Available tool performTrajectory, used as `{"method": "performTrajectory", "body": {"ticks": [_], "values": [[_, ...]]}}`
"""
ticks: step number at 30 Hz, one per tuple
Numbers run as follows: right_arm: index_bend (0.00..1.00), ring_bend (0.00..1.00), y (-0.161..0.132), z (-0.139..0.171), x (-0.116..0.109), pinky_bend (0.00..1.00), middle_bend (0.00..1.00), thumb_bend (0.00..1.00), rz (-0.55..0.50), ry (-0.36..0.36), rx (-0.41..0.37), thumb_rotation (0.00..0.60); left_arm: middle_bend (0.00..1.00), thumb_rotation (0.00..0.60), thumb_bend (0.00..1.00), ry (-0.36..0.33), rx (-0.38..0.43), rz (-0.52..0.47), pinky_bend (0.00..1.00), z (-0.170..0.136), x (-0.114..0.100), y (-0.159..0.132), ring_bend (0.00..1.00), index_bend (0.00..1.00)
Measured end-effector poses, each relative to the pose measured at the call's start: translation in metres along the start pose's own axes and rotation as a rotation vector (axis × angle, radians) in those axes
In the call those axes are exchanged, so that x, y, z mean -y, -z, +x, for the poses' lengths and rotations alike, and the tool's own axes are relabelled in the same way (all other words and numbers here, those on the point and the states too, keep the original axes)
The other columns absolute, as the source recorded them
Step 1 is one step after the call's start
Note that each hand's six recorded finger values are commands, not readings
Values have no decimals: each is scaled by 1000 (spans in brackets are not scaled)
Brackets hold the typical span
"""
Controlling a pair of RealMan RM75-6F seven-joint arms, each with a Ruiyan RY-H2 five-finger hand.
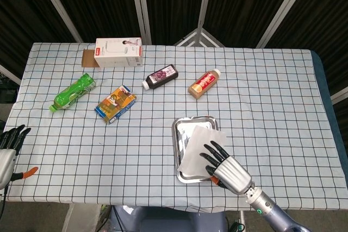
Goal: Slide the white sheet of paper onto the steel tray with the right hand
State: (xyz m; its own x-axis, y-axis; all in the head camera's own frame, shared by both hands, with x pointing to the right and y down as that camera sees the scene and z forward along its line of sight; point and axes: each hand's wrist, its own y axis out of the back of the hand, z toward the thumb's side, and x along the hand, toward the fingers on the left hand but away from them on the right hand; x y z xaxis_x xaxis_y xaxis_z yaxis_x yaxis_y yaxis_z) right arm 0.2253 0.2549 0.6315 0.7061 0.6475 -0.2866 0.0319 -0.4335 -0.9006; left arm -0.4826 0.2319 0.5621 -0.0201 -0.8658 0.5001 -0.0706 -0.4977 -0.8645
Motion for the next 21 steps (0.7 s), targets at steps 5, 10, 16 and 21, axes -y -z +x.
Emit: {"method": "performTrajectory", "body": {"ticks": [5,10,16,21], "values": [[714,50,2,-9,3,0,250,468,95,-12,-68,600,0,600,0,0,-3,-1,0,0,0,1,0,0],[716,50,2,-14,4,0,252,468,149,-21,-111,600,0,600,0,1,-5,-2,0,0,0,1,0,0],[726,51,-8,-5,-3,0,262,469,148,7,-158,600,0,600,0,3,-1,-2,0,1,0,0,0,0],[733,51,-13,0,-8,0,265,469,148,29,-191,600,0,600,0,0,4,0,0,0,0,-1,0,0]]}}
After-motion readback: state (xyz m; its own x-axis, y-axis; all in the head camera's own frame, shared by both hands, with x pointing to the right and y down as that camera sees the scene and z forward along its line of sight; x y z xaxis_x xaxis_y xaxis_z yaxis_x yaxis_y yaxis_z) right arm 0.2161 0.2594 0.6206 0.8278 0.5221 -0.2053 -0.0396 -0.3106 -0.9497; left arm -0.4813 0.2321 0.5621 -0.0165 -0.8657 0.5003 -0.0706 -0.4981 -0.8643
